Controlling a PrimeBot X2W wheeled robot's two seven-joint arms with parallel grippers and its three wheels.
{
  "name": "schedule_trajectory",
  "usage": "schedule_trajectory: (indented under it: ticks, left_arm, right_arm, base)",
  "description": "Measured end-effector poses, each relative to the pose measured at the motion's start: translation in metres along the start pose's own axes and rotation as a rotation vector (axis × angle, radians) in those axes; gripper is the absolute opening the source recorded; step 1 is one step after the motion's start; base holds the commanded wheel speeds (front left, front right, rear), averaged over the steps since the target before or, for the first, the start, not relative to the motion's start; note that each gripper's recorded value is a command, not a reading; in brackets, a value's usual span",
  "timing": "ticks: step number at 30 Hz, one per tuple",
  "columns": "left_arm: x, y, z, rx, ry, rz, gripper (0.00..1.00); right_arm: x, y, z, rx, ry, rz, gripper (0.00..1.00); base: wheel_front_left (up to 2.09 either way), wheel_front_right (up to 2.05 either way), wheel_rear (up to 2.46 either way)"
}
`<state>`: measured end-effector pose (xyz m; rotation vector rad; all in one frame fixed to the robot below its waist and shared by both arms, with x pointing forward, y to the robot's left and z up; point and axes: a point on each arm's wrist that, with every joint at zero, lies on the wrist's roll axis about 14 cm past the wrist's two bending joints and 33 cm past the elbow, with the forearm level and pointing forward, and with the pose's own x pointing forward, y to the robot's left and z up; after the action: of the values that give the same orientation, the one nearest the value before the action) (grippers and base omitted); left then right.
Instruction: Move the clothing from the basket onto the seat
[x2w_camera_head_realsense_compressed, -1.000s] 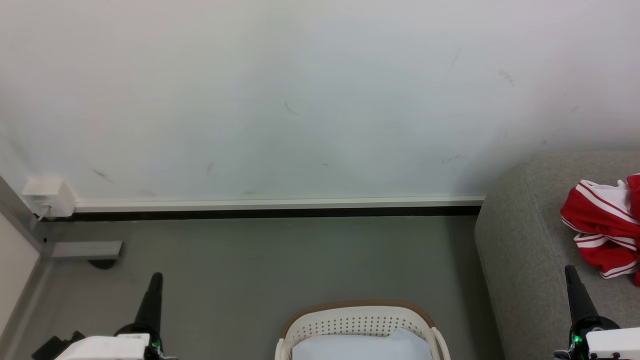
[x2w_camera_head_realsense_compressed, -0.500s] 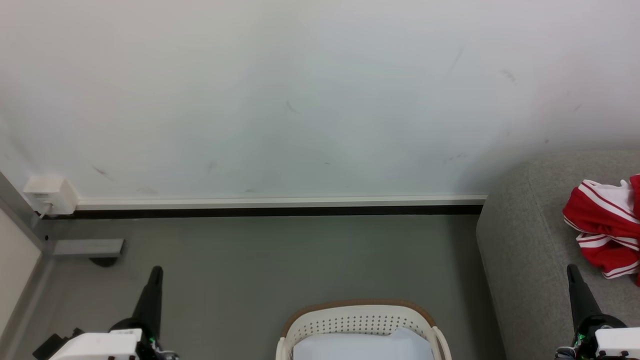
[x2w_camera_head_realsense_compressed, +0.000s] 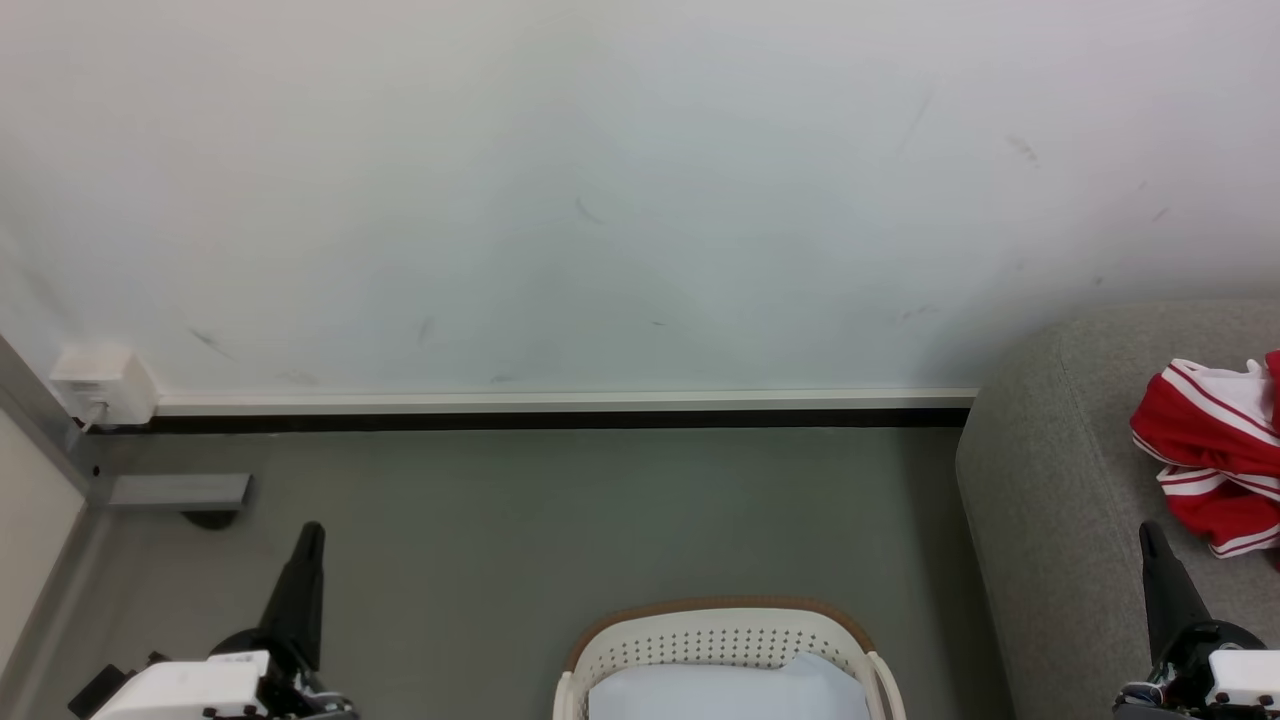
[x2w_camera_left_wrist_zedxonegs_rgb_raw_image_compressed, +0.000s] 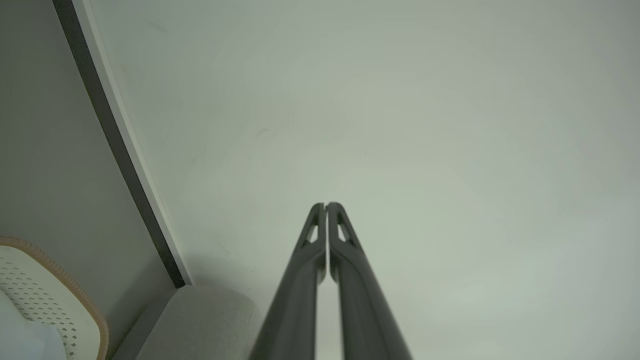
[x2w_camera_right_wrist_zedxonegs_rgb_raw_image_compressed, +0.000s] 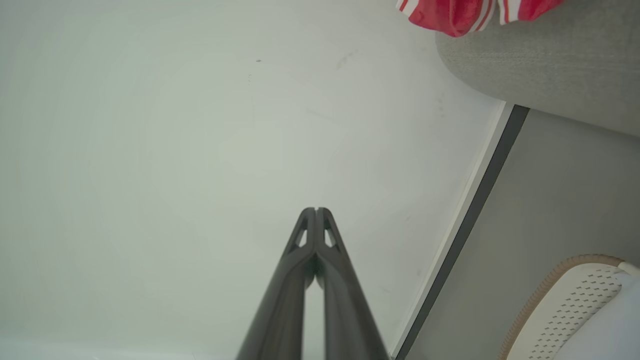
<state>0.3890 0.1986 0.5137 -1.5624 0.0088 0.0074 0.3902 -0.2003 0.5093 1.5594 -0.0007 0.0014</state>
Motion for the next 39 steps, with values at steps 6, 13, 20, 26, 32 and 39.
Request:
schedule_trajectory:
  ticks: [6,13,20,26,32,39]
  left_arm:
    - [0.0003,-0.0009,0.0002,-0.009,0.001,-0.003,0.0]
    - [0.0003,-0.001,0.0002,-0.009,0.001,-0.004,0.0]
    - [0.0003,-0.001,0.0003,-0.009,0.0,-0.004,0.0]
    - [0.0003,-0.001,0.0003,-0.009,0.0,-0.004,0.0]
    - [0.0003,-0.001,0.0003,-0.009,0.0,-0.004,0.0]
    - [0.0003,-0.0011,0.0003,-0.009,0.0,-0.004,0.0]
  right_arm:
    - [0.0008,0.0009,-0.0001,0.016,0.001,0.003,0.0]
    - [0.0008,0.0009,-0.0005,0.017,0.001,0.003,0.0]
    - [0.0008,0.0009,-0.0006,0.016,0.001,0.003,0.0]
    - [0.0009,0.0009,-0.0008,0.016,0.002,0.002,0.0]
    - [0.0009,0.0008,-0.0009,0.016,0.002,0.002,0.0]
    - [0.0009,0.0008,-0.0009,0.015,0.001,0.002,0.0]
  base:
    - [0.0,0.0,0.0]
    - [0.0,0.0,0.0]
    - [0.0,0.0,0.0]
    - [0.0,0.0,0.0]
    - [0.0,0.0,0.0]
    - [0.0,0.0,0.0]
